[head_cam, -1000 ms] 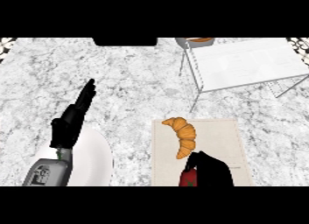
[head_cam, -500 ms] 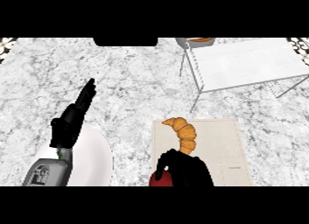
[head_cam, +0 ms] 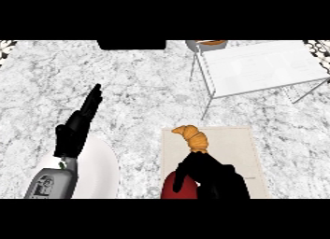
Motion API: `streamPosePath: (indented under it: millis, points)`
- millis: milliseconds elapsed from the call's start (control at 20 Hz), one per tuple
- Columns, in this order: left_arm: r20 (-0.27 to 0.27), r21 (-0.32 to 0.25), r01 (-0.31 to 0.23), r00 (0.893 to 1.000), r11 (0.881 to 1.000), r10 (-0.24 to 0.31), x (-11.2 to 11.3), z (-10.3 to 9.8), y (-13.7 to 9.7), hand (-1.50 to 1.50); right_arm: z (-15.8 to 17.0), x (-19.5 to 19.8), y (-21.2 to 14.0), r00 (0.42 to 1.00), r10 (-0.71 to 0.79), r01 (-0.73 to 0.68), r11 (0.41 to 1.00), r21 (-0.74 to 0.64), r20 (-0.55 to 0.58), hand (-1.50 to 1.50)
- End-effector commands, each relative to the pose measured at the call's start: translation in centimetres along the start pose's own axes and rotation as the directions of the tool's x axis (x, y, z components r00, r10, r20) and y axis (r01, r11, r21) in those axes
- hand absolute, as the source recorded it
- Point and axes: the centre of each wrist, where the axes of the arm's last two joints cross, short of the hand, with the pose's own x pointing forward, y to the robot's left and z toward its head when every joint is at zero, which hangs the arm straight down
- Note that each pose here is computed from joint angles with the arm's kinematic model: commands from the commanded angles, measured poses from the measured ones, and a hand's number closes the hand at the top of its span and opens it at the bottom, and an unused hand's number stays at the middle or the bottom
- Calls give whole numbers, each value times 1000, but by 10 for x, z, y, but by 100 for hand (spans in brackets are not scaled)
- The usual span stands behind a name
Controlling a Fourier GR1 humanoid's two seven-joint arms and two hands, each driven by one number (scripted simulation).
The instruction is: Pick the tomato from the placemat and place it in the tiered shelf
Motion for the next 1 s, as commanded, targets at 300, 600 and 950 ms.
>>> streamPosePath:
  millis: [300, 600, 950]
  points:
    - [18, -6, -2, 1000, 1000, 2, 14, -7, 0, 0, -14, 40, -85, 997, -75, 64, 960, -273, -32, 150]
    - [1, 1, 11, 1000, 1000, -11, 5, -8, -5, 0, -35, 44, -125, 998, -16, -4, 930, -368, -54, 150]
    - [-1, -3, -4, 1000, 1000, 4, -5, -3, -9, 0, -79, 55, -148, 997, -36, 5, 899, -438, -61, 150]
